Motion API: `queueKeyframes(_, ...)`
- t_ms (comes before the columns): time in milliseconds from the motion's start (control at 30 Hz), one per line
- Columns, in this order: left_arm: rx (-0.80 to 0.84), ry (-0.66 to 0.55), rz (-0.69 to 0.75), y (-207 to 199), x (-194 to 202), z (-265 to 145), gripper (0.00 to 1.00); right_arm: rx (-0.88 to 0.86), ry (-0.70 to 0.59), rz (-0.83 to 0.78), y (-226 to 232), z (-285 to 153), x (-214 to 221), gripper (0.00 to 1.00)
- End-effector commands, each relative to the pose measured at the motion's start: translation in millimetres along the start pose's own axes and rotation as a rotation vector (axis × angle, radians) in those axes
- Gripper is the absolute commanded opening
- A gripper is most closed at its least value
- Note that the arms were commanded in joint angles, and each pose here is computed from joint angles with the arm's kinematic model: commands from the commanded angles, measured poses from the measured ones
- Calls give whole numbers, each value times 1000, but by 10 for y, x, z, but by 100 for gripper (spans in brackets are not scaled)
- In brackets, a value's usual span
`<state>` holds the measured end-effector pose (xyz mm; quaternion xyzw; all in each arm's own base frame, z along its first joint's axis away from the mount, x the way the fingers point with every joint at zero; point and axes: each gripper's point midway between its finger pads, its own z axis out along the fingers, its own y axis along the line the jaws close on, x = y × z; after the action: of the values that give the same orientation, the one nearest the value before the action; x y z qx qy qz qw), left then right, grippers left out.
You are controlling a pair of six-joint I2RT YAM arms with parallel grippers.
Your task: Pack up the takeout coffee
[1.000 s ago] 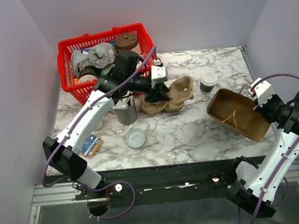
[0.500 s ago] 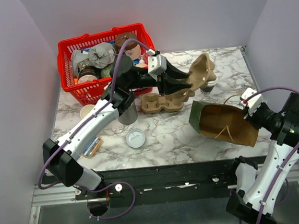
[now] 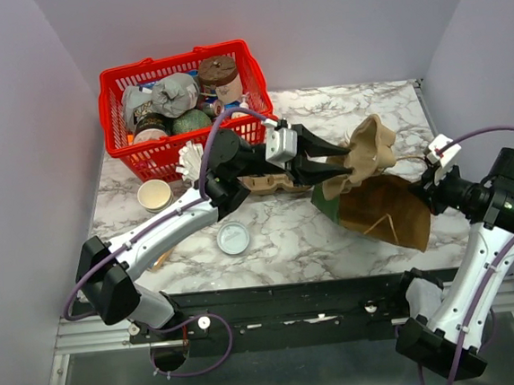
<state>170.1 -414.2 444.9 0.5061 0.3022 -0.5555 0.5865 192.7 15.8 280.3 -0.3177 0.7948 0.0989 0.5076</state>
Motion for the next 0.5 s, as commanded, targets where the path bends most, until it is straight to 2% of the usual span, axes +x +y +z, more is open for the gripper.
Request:
queueKeyframes(0,6,-75,131,-36,-253,72,0,-111,0,170,415,-51,-5,1)
queueKeyframes(100,1,-61,132,-16,-313,76,0,-81,28,171,367,-92,-7,0)
queueKeyframes(467,-54,-10,199,107,-366,28,0,-56,67,375,370,-106,3,0)
